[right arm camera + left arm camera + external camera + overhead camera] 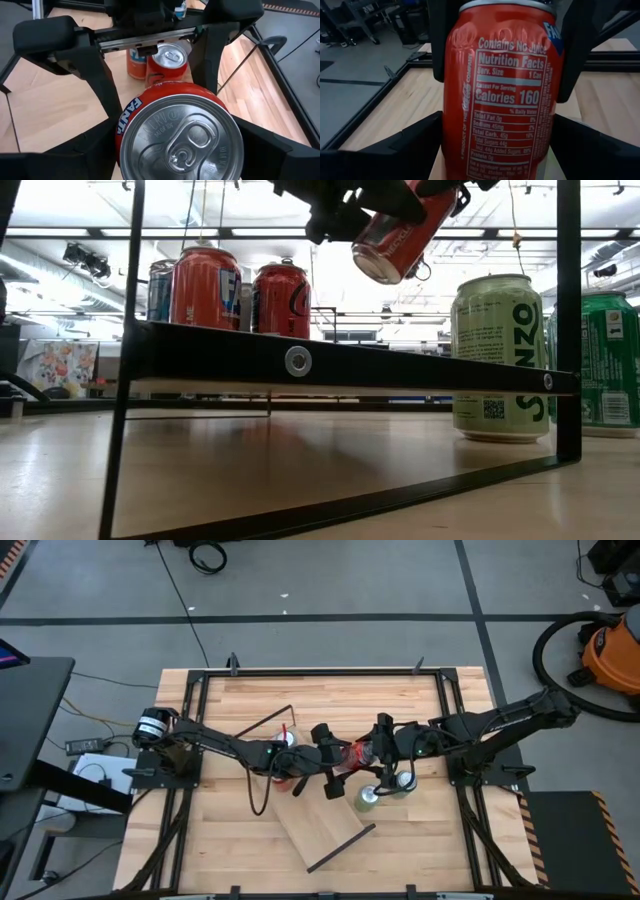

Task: Place canned beverage on shelf
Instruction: Put the orange soda can on the shelf

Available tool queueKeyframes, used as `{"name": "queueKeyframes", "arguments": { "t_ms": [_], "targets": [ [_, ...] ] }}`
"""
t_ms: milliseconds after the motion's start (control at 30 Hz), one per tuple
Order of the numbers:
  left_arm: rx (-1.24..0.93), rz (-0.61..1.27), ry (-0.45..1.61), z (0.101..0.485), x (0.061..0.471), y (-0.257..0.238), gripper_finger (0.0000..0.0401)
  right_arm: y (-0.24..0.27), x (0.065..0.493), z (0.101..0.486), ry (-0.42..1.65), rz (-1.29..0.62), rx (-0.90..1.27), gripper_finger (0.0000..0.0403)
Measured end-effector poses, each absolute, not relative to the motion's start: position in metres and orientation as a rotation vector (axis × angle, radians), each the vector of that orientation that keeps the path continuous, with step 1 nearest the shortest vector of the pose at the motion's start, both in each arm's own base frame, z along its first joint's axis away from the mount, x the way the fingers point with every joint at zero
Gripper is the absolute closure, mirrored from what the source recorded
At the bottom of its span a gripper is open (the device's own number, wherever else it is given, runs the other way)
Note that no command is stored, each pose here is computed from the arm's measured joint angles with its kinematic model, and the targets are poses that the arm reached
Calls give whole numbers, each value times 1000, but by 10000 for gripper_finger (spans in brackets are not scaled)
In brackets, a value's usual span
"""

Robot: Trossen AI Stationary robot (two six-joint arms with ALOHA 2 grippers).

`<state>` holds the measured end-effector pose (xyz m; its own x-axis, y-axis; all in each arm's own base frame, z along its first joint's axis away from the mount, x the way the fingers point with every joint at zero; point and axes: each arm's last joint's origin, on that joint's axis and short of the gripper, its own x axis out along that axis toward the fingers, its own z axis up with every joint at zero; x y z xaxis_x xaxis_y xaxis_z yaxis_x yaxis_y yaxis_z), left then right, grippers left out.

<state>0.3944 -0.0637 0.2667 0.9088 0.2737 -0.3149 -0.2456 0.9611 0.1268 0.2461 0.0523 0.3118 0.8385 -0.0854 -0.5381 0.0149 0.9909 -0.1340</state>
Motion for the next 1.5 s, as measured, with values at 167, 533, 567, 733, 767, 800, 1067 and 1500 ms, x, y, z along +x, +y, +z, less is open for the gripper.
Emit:
{"name": "queueKeyframes", "arguments": {
  "t_ms": [167, 533, 567, 733, 767, 800, 1067, 1500],
  "targets": [
    [83, 269, 333, 267, 394, -64, 80, 53, 246, 311, 577, -43, -123, 74],
    [-5, 267, 313, 268, 394, -69, 96, 50, 235, 321, 548, -33, -94, 54],
    [-12, 274, 329, 266, 393, -71, 96, 49, 231, 324, 540, -36, -93, 52],
    [-8, 265, 375, 258, 387, -90, 96, 46, 217, 336, 498, -39, -74, 50],
    [-13, 275, 368, 259, 386, -93, 96, 47, 214, 338, 486, -37, -75, 50],
    [-23, 276, 367, 260, 384, -97, 96, 47, 211, 340, 473, -41, -76, 49],
    [-14, 353, 332, 261, 371, -132, 96, 49, 192, 347, 423, -89, -94, 52],
    [-155, 450, 279, 223, 346, -158, 96, 54, 191, 295, 415, -89, -51, 53]
  ]
}}
